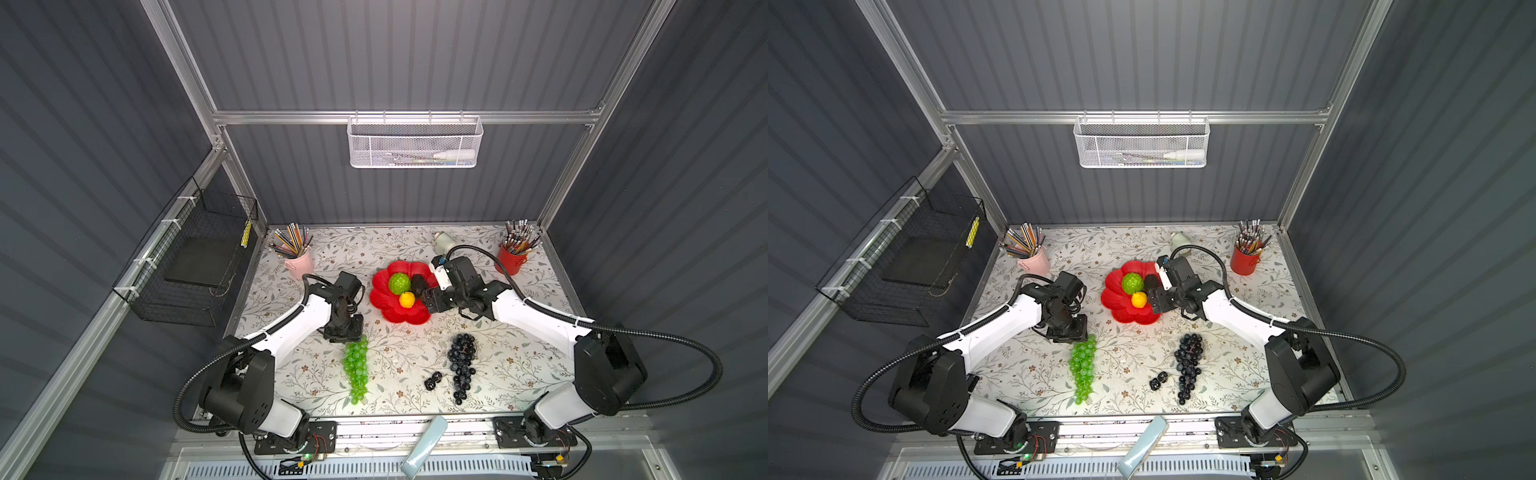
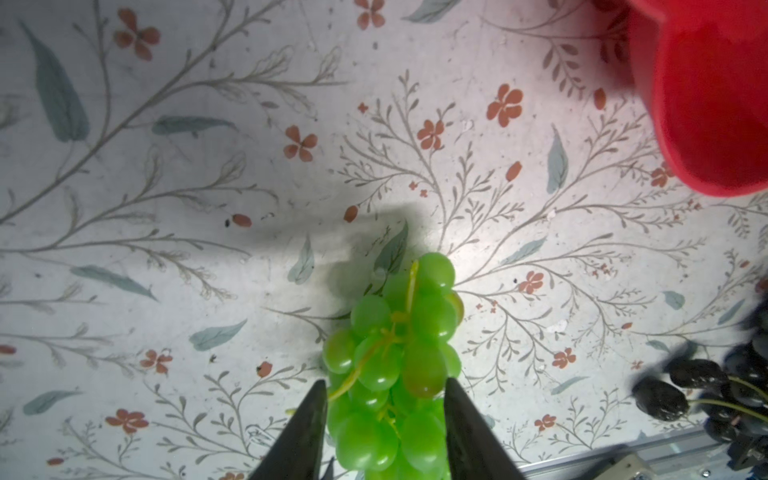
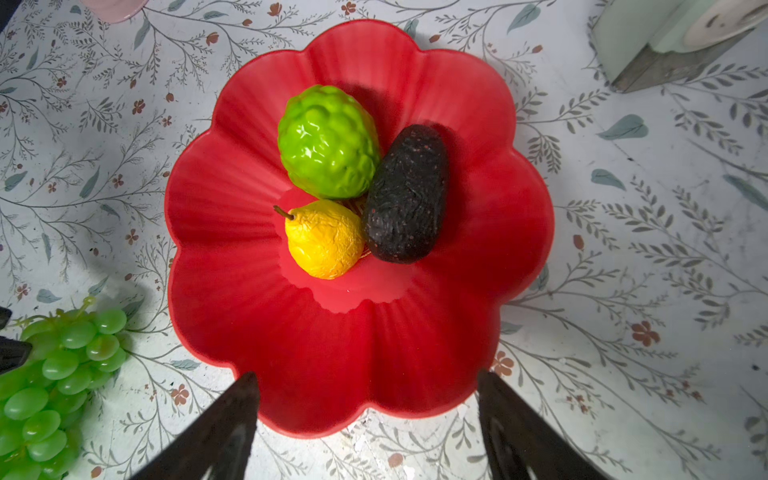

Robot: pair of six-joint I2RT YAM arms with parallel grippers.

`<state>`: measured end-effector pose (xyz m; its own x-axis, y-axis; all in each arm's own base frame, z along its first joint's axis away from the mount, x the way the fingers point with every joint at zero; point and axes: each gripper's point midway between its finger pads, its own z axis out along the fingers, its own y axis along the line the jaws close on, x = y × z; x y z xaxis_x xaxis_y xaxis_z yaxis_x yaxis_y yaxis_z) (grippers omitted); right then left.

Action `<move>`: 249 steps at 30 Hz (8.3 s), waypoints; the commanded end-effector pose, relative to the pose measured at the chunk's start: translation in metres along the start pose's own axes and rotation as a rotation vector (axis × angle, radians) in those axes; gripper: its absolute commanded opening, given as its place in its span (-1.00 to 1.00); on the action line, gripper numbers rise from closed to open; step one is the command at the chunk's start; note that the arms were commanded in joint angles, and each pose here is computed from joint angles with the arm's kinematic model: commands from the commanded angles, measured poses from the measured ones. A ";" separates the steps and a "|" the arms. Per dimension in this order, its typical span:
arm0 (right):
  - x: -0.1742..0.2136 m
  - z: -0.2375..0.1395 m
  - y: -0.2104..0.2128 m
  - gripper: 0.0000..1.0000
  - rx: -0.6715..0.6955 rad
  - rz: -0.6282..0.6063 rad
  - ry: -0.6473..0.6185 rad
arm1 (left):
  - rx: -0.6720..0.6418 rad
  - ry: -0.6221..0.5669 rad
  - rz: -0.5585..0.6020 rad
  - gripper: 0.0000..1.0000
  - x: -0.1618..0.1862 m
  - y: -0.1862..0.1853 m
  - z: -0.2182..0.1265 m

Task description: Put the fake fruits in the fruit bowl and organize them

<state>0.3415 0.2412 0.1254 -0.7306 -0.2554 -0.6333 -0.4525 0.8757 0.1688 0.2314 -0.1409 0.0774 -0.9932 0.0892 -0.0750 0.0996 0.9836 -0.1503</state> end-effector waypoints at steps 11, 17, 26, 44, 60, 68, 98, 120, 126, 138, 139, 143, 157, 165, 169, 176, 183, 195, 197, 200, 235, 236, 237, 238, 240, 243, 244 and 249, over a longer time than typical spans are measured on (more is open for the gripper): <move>-0.001 0.004 0.005 0.66 -0.017 -0.001 0.003 | 0.039 0.000 -0.022 0.09 0.005 0.004 -0.007; 0.001 0.004 0.005 0.66 -0.016 0.004 0.003 | 0.103 0.011 -0.034 -0.12 0.006 -0.001 -0.001; 0.001 0.005 0.005 0.66 -0.020 0.003 0.002 | 0.155 0.026 -0.062 -0.43 0.007 -0.002 0.003; -0.002 0.005 0.005 0.66 -0.018 0.002 -0.008 | 0.165 -0.012 -0.081 -1.00 0.000 -0.001 -0.011; -0.028 -0.015 0.004 0.66 -0.002 -0.009 -0.143 | 0.292 -0.247 -0.017 -1.00 -0.064 -0.042 -0.124; -0.033 -0.021 -0.002 0.66 0.021 0.011 -0.206 | 0.402 -0.323 0.063 -1.00 -0.107 -0.077 -0.178; -0.024 -0.026 -0.024 0.67 0.076 0.058 -0.232 | 0.757 -0.141 0.165 -1.00 -0.100 -0.153 -0.157; -0.023 -0.026 -0.026 0.67 0.081 0.054 -0.231 | 0.718 -0.122 0.133 -1.00 -0.100 -0.143 -0.123; -0.025 -0.019 -0.024 0.68 0.073 0.041 -0.213 | 0.670 -0.137 0.100 -1.00 -0.112 -0.131 -0.104; -0.030 -0.021 -0.018 0.68 0.039 0.036 -0.225 | 0.589 -0.133 0.068 -1.00 -0.139 -0.103 -0.070; -0.031 -0.022 -0.017 0.68 0.035 0.036 -0.227 | 0.589 -0.125 0.070 -1.00 -0.141 -0.103 -0.066; -0.032 -0.025 -0.016 0.68 0.036 0.029 -0.231 | 0.588 -0.106 0.077 -1.00 -0.151 -0.104 -0.051; -0.025 -0.022 -0.017 0.68 0.035 0.033 -0.202 | 0.600 -0.110 0.067 -0.67 -0.188 -0.106 -0.020; -0.017 -0.031 -0.018 0.68 0.043 0.030 -0.178 | 0.542 -0.145 0.085 0.10 -0.191 -0.098 -0.026; -0.004 -0.041 -0.022 0.68 0.059 0.040 -0.141 | 0.512 -0.190 0.101 0.33 -0.192 -0.094 -0.037; 0.033 -0.058 -0.034 0.68 0.089 0.121 -0.022 | 0.266 -0.335 0.062 0.49 -0.189 -0.052 -0.058; 0.092 -0.073 -0.042 0.67 0.122 0.233 0.147 | 0.249 -0.428 0.024 0.50 -0.182 -0.044 -0.085; 0.156 -0.081 -0.048 0.59 0.177 0.386 0.320 | 0.305 -0.386 -0.010 0.51 -0.158 -0.045 -0.062; 0.161 -0.083 -0.048 0.54 0.179 0.406 0.331 | 0.313 -0.374 -0.014 0.51 -0.156 -0.046 -0.058; 0.171 -0.084 -0.046 0.43 0.178 0.424 0.362 | 0.319 -0.371 -0.015 0.51 -0.155 -0.046 -0.055; 0.165 -0.076 -0.068 -0.47 -0.016 0.774 0.221 | 0.330 -0.351 -0.028 0.50 -0.164 -0.051 -0.056; 0.166 -0.076 -0.067 -0.47 -0.019 0.778 0.229 | 0.332 -0.352 -0.028 0.50 -0.164 -0.051 -0.056; 0.167 -0.075 -0.067 -0.48 -0.025 0.780 0.234 | 0.335 -0.356 -0.027 0.50 -0.165 -0.052 -0.057; 0.167 -0.074 -0.065 -0.49 -0.033 0.783 0.238 | 0.337 -0.359 -0.026 0.50 -0.165 -0.052 -0.058; 0.170 -0.071 -0.062 -0.51 -0.057 0.793 0.248 | 0.339 -0.357 -0.027 0.50 -0.164 -0.052 -0.058; 0.179 -0.064 -0.058 -0.51 -0.080 0.805 0.280 | 0.339 -0.361 -0.030 0.49 -0.163 -0.051 -0.058; 0.182 -0.061 -0.057 -0.50 -0.085 0.807 0.290 | 0.339 -0.363 -0.030 0.49 -0.162 -0.051 -0.058; 0.178 -0.050 -0.052 -0.51 -0.144 0.812 0.286 | 0.332 -0.369 -0.033 0.49 -0.161 -0.050 -0.060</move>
<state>0.2049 0.1196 0.0387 -0.9441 0.3228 -0.0673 0.2385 0.8095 0.5365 0.3842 -0.1953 0.1510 -0.9142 -0.0448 -0.4028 0.1524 0.8828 -0.4443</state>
